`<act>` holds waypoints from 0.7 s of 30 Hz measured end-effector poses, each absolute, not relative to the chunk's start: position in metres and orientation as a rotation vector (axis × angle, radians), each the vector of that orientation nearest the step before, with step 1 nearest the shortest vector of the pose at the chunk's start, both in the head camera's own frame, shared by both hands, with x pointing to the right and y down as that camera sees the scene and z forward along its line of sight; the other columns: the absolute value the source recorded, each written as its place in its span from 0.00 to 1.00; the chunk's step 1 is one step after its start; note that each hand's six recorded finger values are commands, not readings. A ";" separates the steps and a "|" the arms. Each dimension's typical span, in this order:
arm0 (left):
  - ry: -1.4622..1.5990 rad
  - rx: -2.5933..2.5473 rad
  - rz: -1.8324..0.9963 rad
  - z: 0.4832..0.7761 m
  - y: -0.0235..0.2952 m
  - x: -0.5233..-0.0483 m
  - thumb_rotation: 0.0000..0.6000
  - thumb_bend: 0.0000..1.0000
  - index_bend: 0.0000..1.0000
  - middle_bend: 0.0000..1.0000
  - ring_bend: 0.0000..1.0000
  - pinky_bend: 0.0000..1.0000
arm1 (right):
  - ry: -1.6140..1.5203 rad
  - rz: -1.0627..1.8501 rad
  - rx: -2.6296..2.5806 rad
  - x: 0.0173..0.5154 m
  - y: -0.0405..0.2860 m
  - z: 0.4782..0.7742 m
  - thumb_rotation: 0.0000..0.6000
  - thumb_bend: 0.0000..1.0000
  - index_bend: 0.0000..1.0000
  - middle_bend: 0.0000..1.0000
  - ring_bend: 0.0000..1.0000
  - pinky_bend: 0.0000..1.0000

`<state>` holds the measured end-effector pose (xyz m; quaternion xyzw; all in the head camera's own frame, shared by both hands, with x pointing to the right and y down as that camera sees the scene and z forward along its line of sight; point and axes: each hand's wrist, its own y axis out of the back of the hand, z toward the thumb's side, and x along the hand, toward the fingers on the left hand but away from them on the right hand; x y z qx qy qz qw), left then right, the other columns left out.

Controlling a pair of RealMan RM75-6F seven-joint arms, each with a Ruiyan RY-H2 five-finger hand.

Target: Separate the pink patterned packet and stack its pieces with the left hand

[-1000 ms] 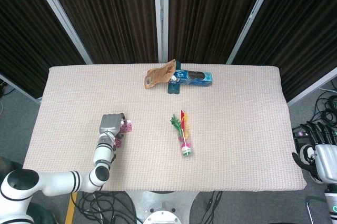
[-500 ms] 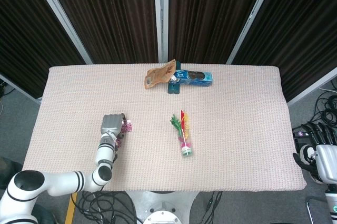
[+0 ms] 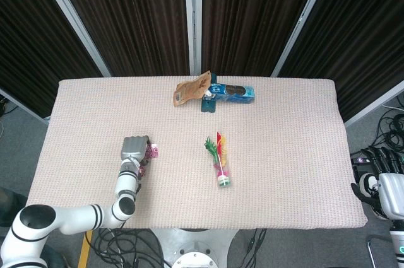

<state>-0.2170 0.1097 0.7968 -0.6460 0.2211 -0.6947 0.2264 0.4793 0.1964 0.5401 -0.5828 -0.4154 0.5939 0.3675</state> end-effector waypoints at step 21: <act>0.672 -1.772 -1.859 0.776 0.093 -0.212 1.00 0.27 0.45 0.89 0.91 0.94 | -1.078 1.521 -1.484 0.482 0.197 0.535 0.86 0.20 0.13 0.09 0.00 0.00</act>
